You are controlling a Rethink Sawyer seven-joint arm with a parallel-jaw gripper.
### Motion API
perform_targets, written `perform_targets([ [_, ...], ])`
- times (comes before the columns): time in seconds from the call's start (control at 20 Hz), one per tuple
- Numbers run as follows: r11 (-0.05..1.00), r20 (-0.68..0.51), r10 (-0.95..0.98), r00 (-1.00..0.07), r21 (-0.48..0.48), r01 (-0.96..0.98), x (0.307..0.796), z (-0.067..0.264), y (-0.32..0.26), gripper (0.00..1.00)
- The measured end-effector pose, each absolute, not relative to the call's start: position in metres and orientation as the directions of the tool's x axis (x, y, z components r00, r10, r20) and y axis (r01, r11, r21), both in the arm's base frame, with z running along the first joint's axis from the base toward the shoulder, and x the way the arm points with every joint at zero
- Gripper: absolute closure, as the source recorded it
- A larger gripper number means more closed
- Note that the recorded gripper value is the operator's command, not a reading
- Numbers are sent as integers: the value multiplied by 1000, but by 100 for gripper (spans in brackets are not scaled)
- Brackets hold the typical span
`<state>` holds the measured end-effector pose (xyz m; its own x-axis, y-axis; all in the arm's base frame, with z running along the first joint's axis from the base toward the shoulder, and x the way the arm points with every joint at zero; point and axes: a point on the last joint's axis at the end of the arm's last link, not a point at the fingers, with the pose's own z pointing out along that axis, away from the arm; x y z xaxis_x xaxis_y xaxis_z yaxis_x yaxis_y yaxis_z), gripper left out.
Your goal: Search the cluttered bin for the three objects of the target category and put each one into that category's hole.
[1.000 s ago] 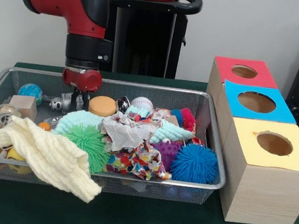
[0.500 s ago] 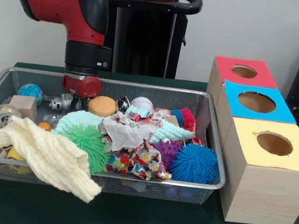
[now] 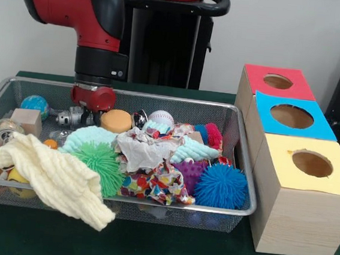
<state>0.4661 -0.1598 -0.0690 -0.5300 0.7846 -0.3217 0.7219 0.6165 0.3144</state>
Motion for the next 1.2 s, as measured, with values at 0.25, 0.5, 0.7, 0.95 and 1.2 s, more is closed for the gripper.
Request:
perform_targets([
  [0.25, 623, -338, 779, -528, 317, 715, 466, -71, -159, 100],
  [0.5, 627, -376, 775, -509, 351, 696, 476, -70, -155, 100],
  [0.7, 633, -382, 770, -511, 355, 688, 478, -70, -152, 100],
  [0.95, 639, -396, 764, -509, 353, 684, 484, -61, -157, 100],
  [1.2, 648, -415, 754, -509, 345, 679, 492, -48, -163, 100],
])
